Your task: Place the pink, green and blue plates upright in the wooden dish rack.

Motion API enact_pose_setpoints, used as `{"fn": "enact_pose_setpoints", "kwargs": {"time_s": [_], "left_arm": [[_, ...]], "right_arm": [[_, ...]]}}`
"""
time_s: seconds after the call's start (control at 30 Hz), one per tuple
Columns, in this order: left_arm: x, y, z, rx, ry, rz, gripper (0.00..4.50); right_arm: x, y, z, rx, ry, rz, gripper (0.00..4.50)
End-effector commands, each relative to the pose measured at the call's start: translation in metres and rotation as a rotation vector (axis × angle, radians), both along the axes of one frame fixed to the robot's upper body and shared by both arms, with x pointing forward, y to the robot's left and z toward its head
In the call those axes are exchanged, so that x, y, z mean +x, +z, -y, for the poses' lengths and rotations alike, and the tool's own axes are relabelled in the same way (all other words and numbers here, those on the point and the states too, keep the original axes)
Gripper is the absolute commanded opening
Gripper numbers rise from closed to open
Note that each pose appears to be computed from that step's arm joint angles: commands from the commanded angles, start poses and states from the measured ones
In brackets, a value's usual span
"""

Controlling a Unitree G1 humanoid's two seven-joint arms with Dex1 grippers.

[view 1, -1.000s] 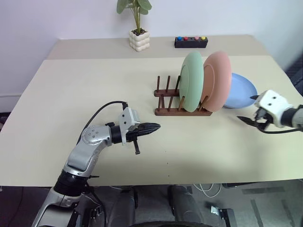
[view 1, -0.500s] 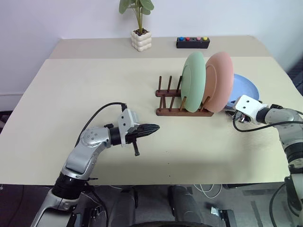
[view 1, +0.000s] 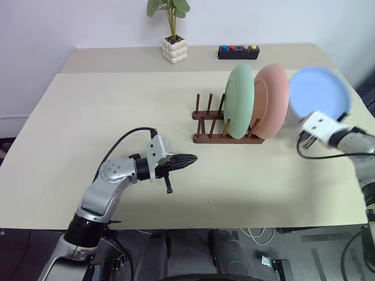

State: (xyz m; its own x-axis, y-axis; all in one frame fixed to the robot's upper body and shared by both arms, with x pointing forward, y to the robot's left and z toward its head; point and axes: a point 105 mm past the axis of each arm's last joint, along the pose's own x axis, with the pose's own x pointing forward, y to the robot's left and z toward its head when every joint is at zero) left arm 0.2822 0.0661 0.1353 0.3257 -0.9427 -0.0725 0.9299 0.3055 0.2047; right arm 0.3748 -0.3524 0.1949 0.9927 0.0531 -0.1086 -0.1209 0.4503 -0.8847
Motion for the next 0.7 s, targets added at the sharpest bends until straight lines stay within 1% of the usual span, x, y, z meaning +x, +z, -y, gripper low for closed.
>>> {"fn": "enact_pose_setpoints", "kwargs": {"time_s": [0.03, 0.1, 0.13, 0.17, 0.23, 0.27, 0.33, 0.43, 0.5, 0.6, 0.7], "left_arm": [[0.0, 0.009, 0.003, -0.011, -0.019, 0.037, 0.0], [0.001, 0.009, 0.004, -0.012, -0.021, 0.038, 0.0], [0.001, 0.01, 0.004, -0.012, -0.022, 0.039, 0.0], [0.001, 0.01, 0.004, -0.011, -0.022, 0.039, 0.0], [0.002, 0.01, 0.004, -0.01, -0.021, 0.04, 0.0], [0.002, 0.01, 0.003, -0.01, -0.018, 0.04, 0.0], [0.003, 0.01, 0.001, -0.01, -0.005, 0.042, 0.0], [0.004, 0.009, -0.003, -0.007, 0.017, 0.04, 0.0], [0.005, 0.007, -0.007, -0.002, 0.036, 0.038, 0.0], [0.007, 0.007, -0.014, -0.004, 0.071, 0.039, 0.0], [0.007, 0.008, -0.017, -0.001, 0.082, 0.043, 0.0]], "right_arm": [[-0.012, 0.096, -0.009, -0.066, 0.006, 0.337, 0.06], [-0.02, 0.129, -0.027, -0.091, 0.054, 0.455, 0.06], [-0.023, 0.141, -0.037, -0.101, 0.083, 0.496, 0.06], [-0.026, 0.154, -0.055, -0.117, 0.147, 0.548, 0.06], [-0.032, 0.17, -0.086, -0.137, 0.255, 0.604, 0.06], [-0.035, 0.174, -0.106, -0.099, 0.339, 0.617, 0.06], [-0.04, 0.174, -0.147, 0.014, 0.52, 0.598, 0.06], [-0.054, 0.162, -0.2, 0.153, 0.774, 0.516, 0.06], [-0.064, 0.154, -0.225, 0.246, 0.899, 0.448, 0.06], [-0.084, 0.139, -0.26, 0.487, 1.102, 0.266, 0.06], [-0.095, 0.129, -0.275, 0.654, 1.184, 0.114, 0.06]]}}
